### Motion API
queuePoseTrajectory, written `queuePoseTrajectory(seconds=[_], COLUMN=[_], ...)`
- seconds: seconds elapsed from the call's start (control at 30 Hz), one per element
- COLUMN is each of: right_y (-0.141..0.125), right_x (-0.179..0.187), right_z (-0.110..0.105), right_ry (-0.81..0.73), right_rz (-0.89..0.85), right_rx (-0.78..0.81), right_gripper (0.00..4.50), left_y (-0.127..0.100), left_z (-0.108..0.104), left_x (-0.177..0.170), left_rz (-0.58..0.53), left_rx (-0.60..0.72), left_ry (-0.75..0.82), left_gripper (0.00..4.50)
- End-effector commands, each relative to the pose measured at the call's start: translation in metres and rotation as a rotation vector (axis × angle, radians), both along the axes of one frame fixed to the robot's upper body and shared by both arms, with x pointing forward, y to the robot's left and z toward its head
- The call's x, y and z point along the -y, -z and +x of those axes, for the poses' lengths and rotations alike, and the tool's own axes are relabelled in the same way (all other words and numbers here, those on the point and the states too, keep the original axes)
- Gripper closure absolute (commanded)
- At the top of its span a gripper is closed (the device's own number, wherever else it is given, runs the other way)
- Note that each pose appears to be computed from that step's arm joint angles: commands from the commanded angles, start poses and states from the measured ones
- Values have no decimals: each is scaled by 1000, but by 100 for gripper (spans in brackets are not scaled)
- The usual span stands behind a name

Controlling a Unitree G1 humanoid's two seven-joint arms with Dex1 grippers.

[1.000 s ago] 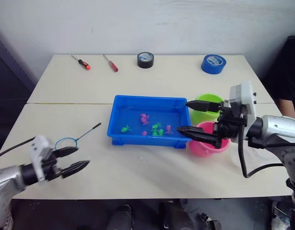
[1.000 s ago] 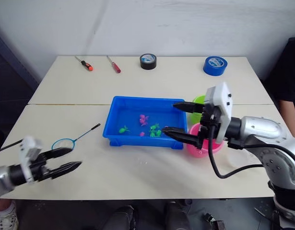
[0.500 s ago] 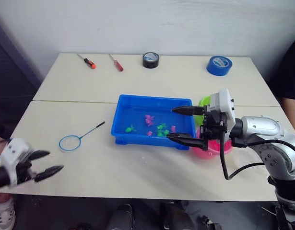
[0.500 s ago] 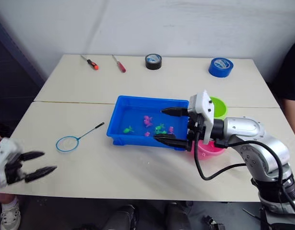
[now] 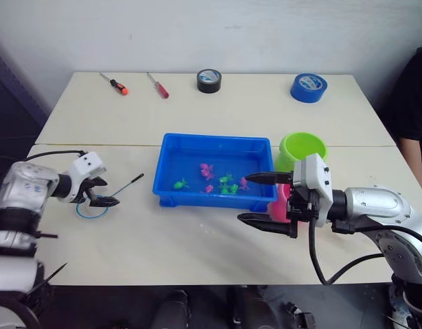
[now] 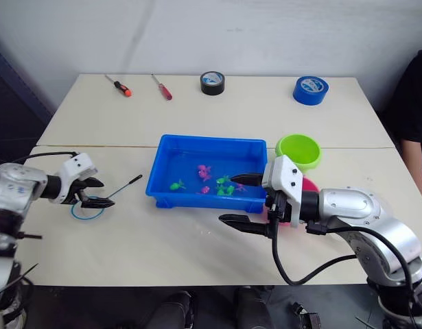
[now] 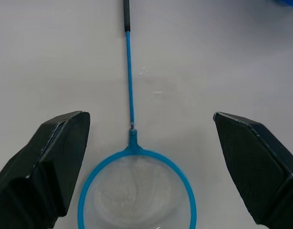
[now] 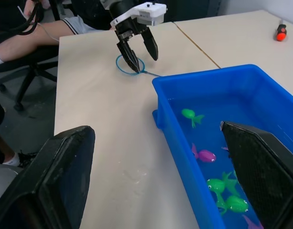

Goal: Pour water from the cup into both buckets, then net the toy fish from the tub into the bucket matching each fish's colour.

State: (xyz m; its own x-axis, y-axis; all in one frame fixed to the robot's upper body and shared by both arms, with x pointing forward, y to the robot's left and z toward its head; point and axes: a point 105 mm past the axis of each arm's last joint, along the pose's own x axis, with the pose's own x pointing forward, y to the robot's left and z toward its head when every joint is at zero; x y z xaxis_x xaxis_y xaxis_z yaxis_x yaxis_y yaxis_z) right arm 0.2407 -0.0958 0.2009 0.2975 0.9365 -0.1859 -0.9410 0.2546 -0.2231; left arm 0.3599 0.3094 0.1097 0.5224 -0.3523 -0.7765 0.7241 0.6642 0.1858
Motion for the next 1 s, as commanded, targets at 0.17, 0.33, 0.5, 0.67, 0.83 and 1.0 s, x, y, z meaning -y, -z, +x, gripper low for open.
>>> queuePoseTrajectory(seconds=[0.17, 0.33, 0.5, 0.67, 0.83, 1.0], right_y=[-9, -7, -7, -7, -7, -15], right_x=[1, 4, 6, 7, 8, 13], right_z=[-7, -10, -14, -17, -19, -17], right_ry=[53, 90, 91, 89, 79, 46], right_rz=[6, -1, -3, -15, -27, -66], right_rx=[63, 57, 42, 40, 36, 44], right_gripper=[3, 3, 0, 0, 0, 0], left_y=[12, 20, 23, 19, 9, -34], left_z=[16, 22, 26, 26, 22, 21], left_x=[-3, 11, 17, 16, 4, 3], left_rz=[92, 77, 68, 42, 13, -103], left_rx=[14, 15, 23, 37, 62, 176], left_ry=[-27, -1, -5, -9, -29, 41], left_gripper=[0, 0, 167, 403, 448, 448])
